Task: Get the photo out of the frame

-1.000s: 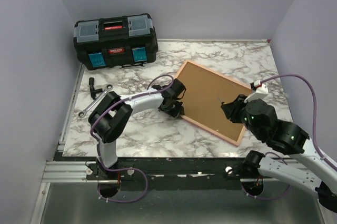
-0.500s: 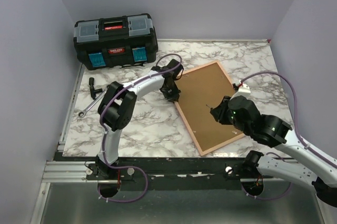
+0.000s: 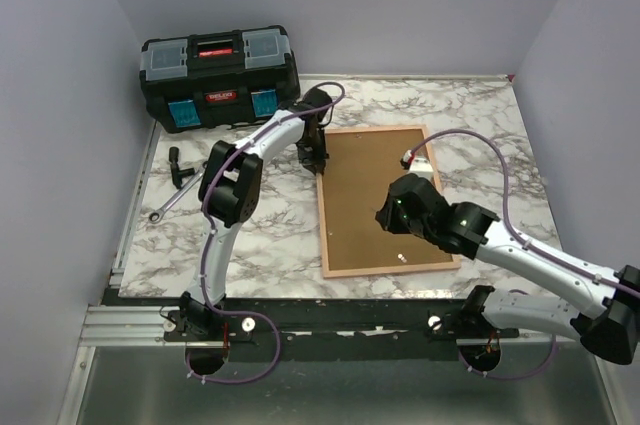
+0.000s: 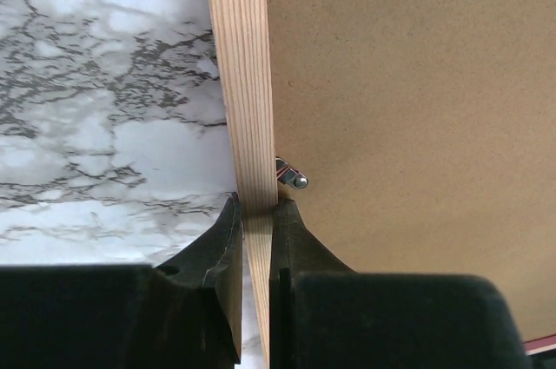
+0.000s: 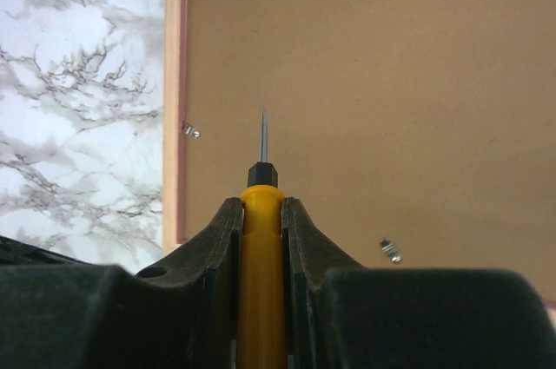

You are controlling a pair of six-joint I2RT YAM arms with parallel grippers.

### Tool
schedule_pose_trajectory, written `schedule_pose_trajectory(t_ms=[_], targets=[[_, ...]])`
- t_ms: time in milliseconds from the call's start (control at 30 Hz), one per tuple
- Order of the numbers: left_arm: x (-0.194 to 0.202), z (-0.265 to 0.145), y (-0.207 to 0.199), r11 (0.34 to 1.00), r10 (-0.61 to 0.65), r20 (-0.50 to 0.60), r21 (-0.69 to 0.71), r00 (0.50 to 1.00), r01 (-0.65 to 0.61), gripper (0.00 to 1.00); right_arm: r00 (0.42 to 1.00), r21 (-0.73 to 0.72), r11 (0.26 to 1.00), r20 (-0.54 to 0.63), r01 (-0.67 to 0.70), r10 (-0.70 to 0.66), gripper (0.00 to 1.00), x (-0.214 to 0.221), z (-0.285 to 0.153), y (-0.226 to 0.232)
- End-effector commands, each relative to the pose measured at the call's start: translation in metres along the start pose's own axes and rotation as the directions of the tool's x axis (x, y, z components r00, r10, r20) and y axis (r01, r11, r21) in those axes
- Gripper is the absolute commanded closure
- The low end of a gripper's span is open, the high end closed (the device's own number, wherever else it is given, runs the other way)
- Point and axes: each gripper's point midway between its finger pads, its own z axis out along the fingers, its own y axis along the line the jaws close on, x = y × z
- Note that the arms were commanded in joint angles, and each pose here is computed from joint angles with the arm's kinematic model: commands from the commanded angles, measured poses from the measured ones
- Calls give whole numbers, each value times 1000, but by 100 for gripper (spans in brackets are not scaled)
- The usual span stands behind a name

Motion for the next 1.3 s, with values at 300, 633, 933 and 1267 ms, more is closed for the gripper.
schedule_pose_trajectory(t_ms=[300, 633, 933, 1267], targets=[[-25, -93, -8, 967, 147, 148, 187, 978, -174, 35, 993, -83, 993, -82, 83, -90, 99, 15, 60, 30], [90, -123, 14, 901, 151, 102, 394, 983, -180, 29, 979, -230, 973, -196, 10, -56, 99, 33, 79, 62], [183, -91, 7, 827, 103, 0, 555, 995, -86, 36, 958, -286, 958, -279, -11, -72, 99, 48, 90, 79], [213, -63, 14, 867, 42, 12, 497, 999, -43, 65, 952, -237, 972, -299, -8, -65, 99, 63, 83, 80]])
